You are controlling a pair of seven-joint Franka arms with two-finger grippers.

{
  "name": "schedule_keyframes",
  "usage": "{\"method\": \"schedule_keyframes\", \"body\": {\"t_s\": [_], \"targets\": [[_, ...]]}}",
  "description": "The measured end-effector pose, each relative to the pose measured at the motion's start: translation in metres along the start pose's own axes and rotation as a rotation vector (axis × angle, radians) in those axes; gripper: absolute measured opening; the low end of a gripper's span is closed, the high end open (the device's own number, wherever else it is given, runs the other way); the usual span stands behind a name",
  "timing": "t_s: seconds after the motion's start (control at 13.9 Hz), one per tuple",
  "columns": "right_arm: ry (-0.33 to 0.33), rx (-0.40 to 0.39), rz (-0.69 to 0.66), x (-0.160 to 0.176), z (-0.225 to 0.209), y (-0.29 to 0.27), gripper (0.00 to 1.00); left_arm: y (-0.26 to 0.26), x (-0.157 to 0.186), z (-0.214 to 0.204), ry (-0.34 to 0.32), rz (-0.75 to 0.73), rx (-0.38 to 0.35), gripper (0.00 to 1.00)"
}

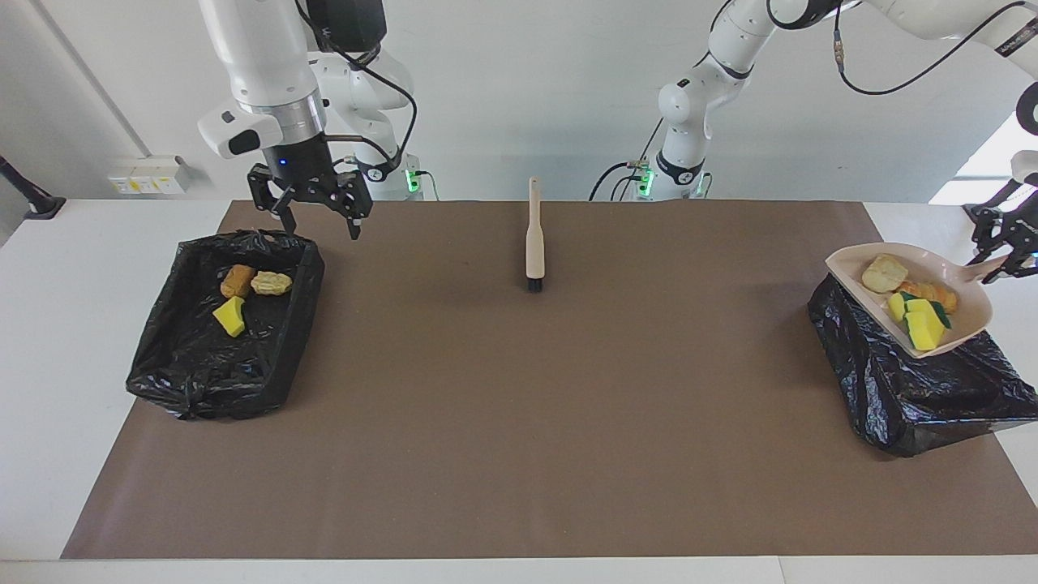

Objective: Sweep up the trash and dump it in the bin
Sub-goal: 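Tip the dustpan over the bin nearest the left arm with the left gripper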

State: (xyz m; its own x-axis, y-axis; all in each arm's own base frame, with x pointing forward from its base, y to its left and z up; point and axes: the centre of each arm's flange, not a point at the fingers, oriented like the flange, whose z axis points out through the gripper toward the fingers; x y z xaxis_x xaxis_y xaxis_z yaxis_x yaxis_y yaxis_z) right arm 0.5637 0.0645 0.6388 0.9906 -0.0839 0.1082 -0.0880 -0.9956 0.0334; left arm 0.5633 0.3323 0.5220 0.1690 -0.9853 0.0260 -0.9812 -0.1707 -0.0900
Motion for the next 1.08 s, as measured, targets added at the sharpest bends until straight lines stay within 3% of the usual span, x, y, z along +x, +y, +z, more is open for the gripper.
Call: {"method": "schedule_keyframes", "body": {"t_s": [0.36,0.65,0.87,1.08], "targets": [[-0.037,-0.018,0.005,-0.005,-0.033,0.072,1.00,-0.010,-0.028,-0.023,-0.305,0.059,0.015,0.32],[-0.089,-0.021,0.040,-0.034,-0.033,0.098,1.00,-0.026,-0.006,-0.030,-0.566,0.041,0.023,0.32],[-0.098,-0.016,0.049,-0.038,-0.029,0.104,1.00,-0.035,0.020,-0.026,-0.691,0.036,0.032,0.32],[-0.104,0.011,0.067,-0.038,-0.027,0.111,1.00,-0.033,0.019,-0.023,-0.742,0.062,0.037,0.32]]}}
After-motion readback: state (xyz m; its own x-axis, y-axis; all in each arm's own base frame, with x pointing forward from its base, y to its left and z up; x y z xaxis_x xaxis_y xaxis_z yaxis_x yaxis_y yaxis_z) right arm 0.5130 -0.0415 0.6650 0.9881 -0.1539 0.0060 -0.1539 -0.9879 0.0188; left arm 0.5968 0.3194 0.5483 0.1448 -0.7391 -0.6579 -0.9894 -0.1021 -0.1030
